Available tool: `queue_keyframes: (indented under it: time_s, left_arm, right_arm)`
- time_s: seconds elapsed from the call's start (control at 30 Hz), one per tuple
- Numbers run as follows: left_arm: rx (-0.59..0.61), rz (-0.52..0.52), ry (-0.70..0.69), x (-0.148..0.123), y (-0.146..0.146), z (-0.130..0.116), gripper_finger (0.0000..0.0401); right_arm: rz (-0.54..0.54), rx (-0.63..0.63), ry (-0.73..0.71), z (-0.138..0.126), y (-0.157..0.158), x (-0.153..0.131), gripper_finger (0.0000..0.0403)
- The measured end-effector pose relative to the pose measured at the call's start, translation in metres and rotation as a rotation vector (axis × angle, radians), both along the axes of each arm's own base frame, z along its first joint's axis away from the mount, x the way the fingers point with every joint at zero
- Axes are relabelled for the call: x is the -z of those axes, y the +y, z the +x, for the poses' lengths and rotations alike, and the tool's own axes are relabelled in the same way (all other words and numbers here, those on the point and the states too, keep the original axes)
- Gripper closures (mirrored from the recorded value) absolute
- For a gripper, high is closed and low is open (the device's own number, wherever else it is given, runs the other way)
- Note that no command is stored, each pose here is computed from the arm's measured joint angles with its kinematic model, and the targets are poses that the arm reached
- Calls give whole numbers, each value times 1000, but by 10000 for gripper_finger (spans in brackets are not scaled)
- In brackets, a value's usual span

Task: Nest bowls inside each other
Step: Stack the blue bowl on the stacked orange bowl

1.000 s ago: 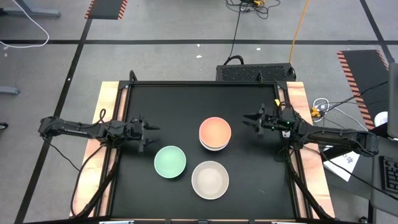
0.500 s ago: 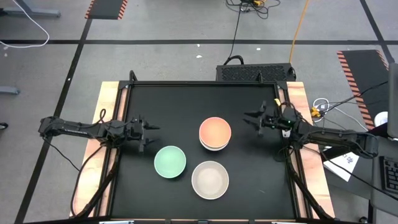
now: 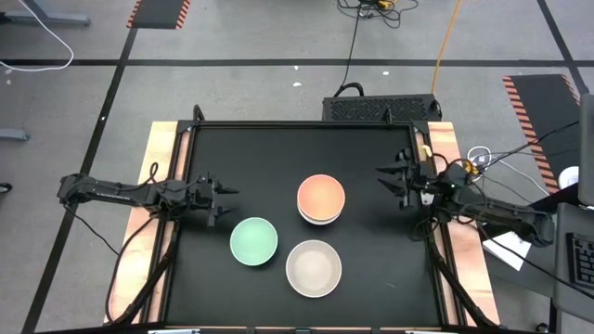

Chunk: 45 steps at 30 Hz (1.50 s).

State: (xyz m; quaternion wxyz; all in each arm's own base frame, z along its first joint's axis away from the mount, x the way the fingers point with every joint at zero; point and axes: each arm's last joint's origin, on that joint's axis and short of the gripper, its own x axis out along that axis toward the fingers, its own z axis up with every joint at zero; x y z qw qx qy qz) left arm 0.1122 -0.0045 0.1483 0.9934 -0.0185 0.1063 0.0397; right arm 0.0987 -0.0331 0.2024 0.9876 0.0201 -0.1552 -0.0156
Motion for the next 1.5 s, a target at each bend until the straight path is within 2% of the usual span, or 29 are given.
queue_keyframes:
  time_s: [0.27, 0.43, 0.67, 0.93, 1.03, 1.17, 1.33, 1.5]
  left_arm:
    - [0, 0, -7, -1, 0, 0, 160]
    - [0, 0, -9, -1, 0, 0, 160]
    - [4, 13, -29, -3, 0, 1, 160]
    - [9, 33, -94, -9, 0, 2, 160]
    - [3, -19, -124, -12, 0, 2, 160]
    - [22, -79, -127, -22, -2, 2, 160]
    - [41, -77, -132, -42, -5, 2, 160]
    - [-6, -113, -32, -60, -5, 6, 160]
  right_arm:
    - [-5, -69, -37, -14, 8, -2, 248]
    - [60, -121, 40, -12, 8, 6, 248]
    - [145, -139, 220, -8, 7, 24, 248]
    - [153, -147, 237, -8, 8, 26, 248]
    - [153, -148, 237, -8, 8, 26, 248]
    - [156, -149, 242, -8, 8, 26, 248]
    - [158, -148, 246, -8, 8, 27, 248]
    - [163, -148, 255, -8, 8, 28, 248]
